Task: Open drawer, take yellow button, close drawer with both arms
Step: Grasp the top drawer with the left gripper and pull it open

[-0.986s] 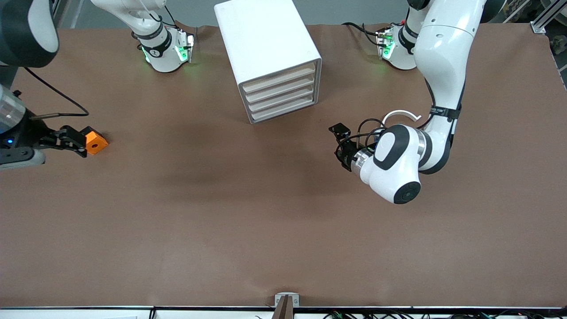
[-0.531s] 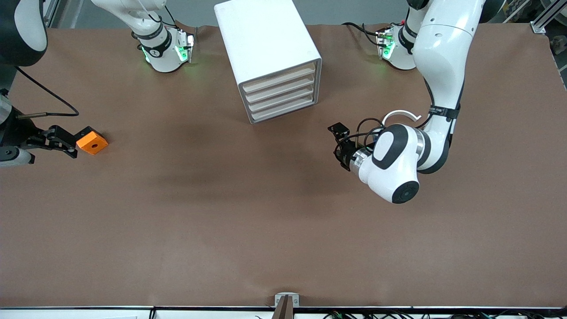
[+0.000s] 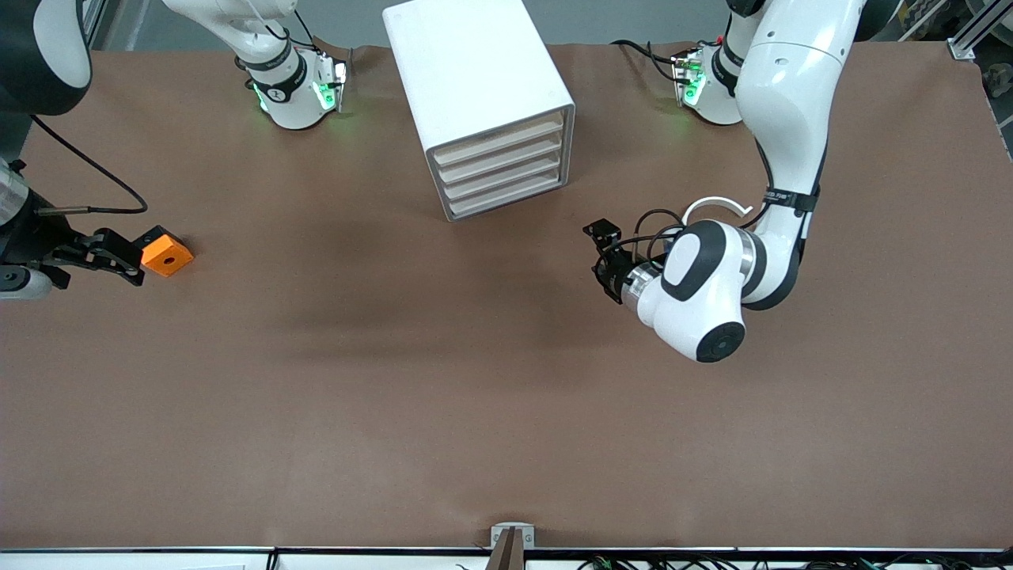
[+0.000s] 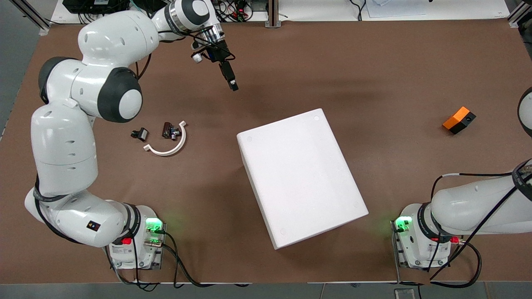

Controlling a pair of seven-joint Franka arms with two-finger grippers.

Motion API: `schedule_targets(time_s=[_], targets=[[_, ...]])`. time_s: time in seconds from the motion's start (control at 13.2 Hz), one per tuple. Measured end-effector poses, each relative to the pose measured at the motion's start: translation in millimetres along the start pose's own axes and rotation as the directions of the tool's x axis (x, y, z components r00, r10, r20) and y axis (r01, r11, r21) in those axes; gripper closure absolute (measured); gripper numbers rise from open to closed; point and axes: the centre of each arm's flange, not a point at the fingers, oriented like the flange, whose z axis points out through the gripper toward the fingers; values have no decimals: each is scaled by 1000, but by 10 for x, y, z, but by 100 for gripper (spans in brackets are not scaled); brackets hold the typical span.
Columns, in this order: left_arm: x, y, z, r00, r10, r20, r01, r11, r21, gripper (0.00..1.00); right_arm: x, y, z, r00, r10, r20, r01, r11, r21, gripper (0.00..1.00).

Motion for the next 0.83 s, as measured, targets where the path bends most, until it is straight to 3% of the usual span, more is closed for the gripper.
schedule_targets(time_s=[0.23,0.46,0.76,0.83], targets=[[-242,-234,236,999,52,-14,-52,998,40,1,2,-10,-10,1000,9,-2,-9,1000,0,0],[-506,-527,497,994,106,-5,-105,989,101,2,13,-4,-71,1000,20,-15,-20,1000,1,0],[-821,-901,962,990,144,-6,-140,972,191,11,14,-5,-81,1000,23,-16,-23,1000,1,0],[-868,-947,1123,990,143,-18,-136,967,217,20,13,-7,-81,1000,23,-15,-23,1000,1,0]])
